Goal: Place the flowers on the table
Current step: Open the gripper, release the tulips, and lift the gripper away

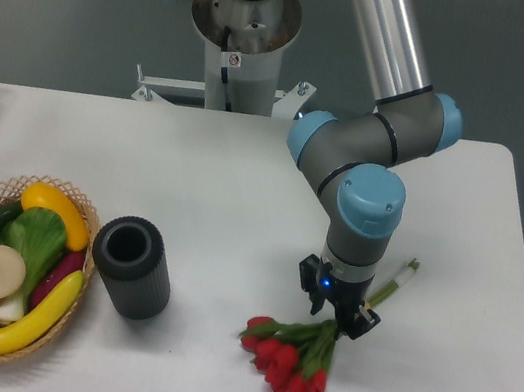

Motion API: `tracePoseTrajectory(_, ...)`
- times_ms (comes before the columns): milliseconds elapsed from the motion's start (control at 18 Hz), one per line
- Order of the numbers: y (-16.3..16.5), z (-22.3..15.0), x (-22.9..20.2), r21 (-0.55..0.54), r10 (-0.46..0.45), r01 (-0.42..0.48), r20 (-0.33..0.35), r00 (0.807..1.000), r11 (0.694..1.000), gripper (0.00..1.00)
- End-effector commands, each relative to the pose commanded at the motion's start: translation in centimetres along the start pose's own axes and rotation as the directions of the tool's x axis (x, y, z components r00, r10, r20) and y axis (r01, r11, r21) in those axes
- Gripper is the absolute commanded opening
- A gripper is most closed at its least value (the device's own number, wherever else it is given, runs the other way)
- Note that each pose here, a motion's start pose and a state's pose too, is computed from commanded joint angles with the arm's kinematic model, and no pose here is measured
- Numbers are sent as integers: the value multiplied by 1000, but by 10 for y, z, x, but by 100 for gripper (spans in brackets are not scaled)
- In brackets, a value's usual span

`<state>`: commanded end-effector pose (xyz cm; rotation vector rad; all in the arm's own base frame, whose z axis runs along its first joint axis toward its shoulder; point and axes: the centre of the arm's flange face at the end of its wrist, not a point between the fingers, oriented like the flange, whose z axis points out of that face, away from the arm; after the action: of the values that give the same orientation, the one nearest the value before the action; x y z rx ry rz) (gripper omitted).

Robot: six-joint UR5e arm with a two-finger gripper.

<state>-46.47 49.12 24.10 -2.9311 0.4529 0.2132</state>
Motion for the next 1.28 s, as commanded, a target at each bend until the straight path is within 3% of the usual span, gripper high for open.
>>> tracePoseTrajectory(56,-2,-2,1,6,0,0,1,1000,1000,100)
tracePoseTrajectory(333,-2,-51,-8,34,-16,14,76,997,999,100)
tracePoseTrajectory(500,11,-105,-31,61,-45,35,168,985,997,100)
tracePoseTrajectory(667,34,-132,-56,72,-85,72,209,974,995,100)
tracePoseTrajectory(833,73,-164,-72,53,-115,106,203,972,993,100)
tracePoseTrajectory(1000,110,-200,-81,20,-40,37,160,986,999,100)
tracePoseTrajectory(1278,159,-225,-80,5,59,-60,120,991,998,100)
